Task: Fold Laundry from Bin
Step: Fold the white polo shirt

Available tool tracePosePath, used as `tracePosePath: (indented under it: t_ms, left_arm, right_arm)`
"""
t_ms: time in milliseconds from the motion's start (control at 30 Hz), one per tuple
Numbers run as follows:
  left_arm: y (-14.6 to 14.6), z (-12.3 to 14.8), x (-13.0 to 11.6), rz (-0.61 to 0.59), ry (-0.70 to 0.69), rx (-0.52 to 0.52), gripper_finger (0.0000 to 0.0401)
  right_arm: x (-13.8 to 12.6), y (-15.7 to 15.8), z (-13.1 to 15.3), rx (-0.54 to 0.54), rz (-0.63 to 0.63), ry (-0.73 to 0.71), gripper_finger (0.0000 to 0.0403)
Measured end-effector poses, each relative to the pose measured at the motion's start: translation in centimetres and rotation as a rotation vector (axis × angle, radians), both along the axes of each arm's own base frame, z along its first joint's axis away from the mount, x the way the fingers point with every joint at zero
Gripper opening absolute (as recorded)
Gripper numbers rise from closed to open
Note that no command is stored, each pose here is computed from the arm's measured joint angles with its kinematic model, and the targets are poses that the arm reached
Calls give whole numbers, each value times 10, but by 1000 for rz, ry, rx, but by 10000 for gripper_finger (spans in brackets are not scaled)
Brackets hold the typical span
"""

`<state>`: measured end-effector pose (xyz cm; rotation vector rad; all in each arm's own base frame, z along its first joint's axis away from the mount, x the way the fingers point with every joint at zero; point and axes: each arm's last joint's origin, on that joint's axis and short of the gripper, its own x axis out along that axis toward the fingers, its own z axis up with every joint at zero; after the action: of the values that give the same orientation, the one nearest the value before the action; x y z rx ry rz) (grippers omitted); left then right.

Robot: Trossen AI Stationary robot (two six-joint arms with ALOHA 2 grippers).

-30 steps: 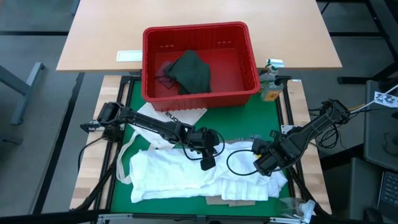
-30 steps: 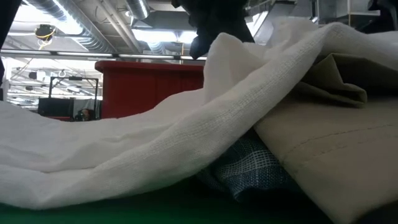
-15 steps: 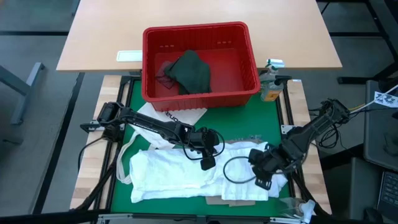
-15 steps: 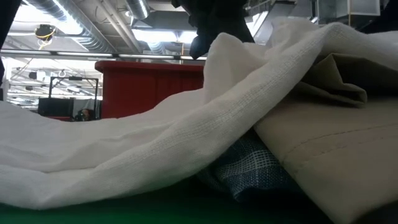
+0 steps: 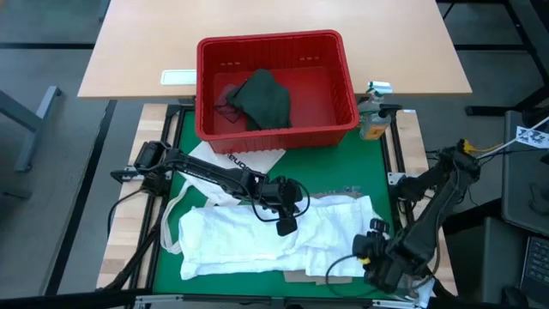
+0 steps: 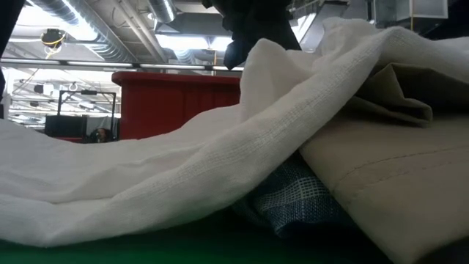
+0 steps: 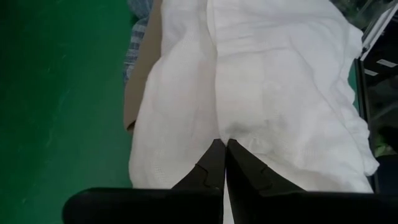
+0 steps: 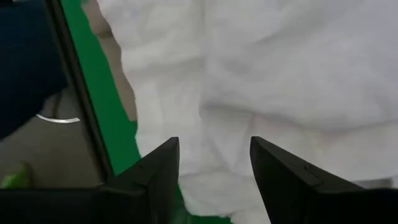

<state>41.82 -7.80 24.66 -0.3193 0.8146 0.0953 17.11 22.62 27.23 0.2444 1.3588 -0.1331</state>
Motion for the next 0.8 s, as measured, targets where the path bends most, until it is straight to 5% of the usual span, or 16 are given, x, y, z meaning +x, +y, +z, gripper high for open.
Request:
tracePosePath:
  t_ms: [600, 800]
  left_arm:
    - [0, 0, 0, 0, 0, 0, 0]
    - [0, 0, 0, 0, 0, 0, 0]
  right_arm:
    - [13, 22, -52, -180, 13, 87, 196]
    - [15, 21, -53, -224, 7, 43, 125]
